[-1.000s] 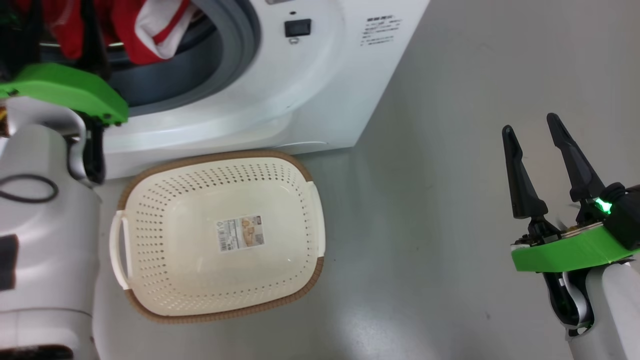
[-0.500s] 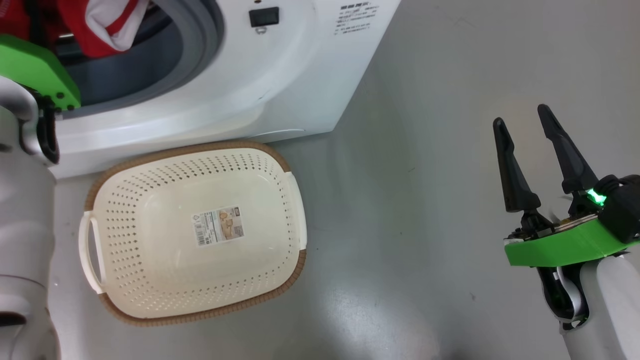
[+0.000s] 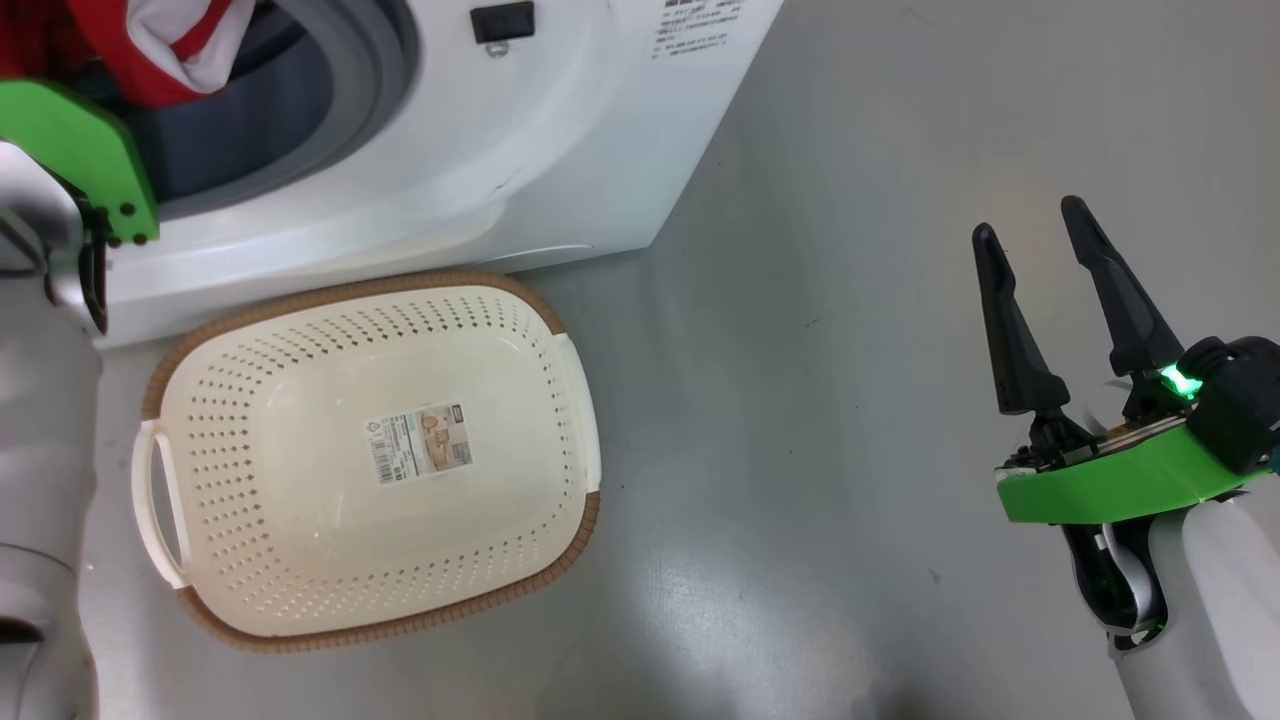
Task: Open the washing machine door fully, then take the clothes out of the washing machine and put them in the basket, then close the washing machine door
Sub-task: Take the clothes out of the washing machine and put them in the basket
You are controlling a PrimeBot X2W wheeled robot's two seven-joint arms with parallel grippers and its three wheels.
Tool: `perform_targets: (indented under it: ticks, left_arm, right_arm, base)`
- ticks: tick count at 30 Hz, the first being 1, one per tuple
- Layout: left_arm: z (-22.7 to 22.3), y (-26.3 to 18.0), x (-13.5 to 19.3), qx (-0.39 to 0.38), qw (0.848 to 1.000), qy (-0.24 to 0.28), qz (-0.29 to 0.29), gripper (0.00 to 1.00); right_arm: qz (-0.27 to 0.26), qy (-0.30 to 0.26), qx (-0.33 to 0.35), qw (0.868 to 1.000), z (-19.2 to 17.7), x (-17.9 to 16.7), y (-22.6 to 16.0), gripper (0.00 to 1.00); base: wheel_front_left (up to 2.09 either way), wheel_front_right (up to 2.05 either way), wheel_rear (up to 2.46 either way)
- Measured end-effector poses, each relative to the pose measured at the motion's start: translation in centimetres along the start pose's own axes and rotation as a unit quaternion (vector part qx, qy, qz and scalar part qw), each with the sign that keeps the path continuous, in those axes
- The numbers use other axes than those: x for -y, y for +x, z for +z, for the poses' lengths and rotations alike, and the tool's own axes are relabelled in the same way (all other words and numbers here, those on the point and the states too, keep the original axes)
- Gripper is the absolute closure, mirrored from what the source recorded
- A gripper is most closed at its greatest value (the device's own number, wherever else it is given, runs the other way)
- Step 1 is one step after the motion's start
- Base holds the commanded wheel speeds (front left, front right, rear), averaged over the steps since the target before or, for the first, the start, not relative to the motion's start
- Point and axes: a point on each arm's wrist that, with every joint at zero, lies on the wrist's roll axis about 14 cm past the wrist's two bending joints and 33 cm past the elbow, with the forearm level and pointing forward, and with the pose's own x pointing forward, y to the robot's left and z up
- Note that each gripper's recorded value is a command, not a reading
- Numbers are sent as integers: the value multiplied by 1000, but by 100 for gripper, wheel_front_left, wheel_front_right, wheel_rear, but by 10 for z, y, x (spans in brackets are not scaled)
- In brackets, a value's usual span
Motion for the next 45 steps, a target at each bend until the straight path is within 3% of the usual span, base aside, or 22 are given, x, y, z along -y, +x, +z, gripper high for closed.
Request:
perform_targets:
  ticks: [15,25,30,45]
  left_arm:
    - [43,-12,-11,95,995,12,18,100]
    - [47,-42,-33,142,988,-55,37,100]
    - [67,-63,-35,193,979,-66,31,100]
    - [61,-155,-42,267,959,-86,25,100]
  right_arm:
    - [3,9,7,1000,5,-5,0,0]
    - [15,17,22,1000,18,-17,0,0]
    - [17,19,33,999,28,-20,-3,0]
    - [17,34,54,998,52,-33,-40,0]
  base:
    - [0,0,0]
    - [0,0,0]
    - [0,0,0]
    - [0,0,0]
